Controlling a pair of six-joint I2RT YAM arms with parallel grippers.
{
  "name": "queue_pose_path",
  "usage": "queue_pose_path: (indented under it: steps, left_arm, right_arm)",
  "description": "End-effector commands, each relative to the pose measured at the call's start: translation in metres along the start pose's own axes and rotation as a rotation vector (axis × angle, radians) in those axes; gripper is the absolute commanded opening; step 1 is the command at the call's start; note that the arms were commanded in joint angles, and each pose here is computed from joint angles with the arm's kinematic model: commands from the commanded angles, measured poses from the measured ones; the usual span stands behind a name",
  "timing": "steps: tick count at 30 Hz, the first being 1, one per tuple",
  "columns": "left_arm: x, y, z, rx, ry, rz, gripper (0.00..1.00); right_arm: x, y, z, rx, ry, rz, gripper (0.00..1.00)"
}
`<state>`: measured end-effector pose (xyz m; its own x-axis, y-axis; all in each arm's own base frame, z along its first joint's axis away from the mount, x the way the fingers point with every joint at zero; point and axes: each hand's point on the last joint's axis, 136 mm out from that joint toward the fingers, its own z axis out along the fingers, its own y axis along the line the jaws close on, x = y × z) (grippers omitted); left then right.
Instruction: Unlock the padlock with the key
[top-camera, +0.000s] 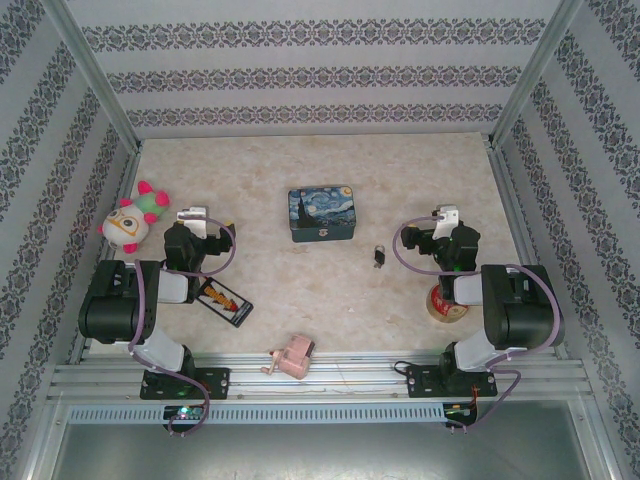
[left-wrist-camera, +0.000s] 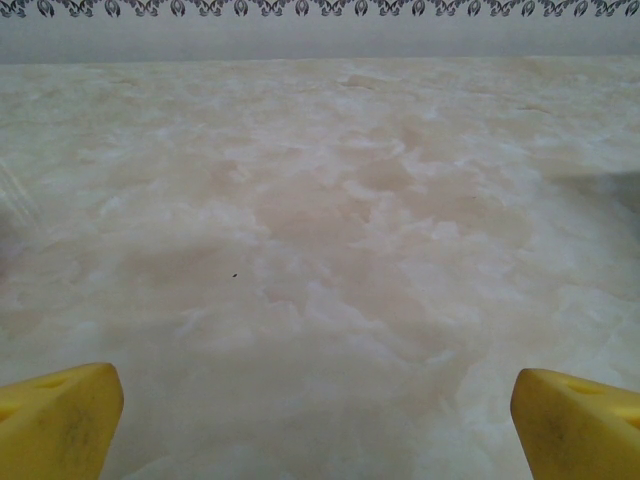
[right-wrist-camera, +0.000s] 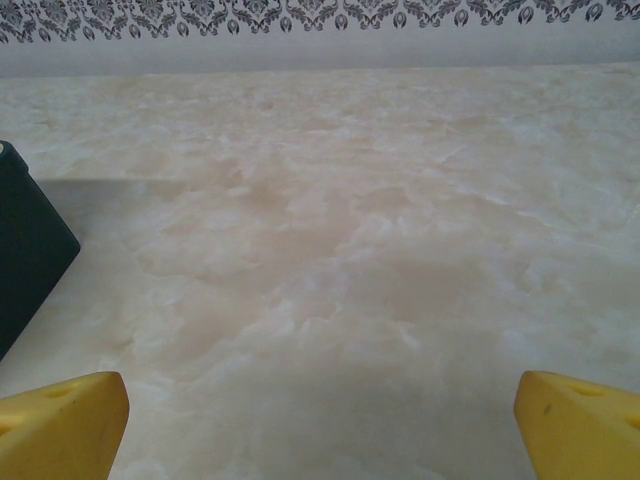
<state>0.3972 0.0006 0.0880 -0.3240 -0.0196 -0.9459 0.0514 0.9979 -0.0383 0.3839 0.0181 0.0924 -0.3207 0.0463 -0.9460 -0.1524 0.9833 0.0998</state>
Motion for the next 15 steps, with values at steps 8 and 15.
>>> queue_pose_path:
  steps: [8,15]
  left_arm:
    - [-0.0022,0.0035,0.0014,-0.008,-0.001,-0.01,0.99]
    - [-0.0021,0.0034,0.0012,-0.008,-0.002,-0.009,0.99]
  right_arm:
    - [-0.0095,0.0026,0.0021,-0.001,-0.027,-0.015,0.98]
    - [-0.0096,0.0025,0.0021,-0.001,-0.027,-0.015,0.98]
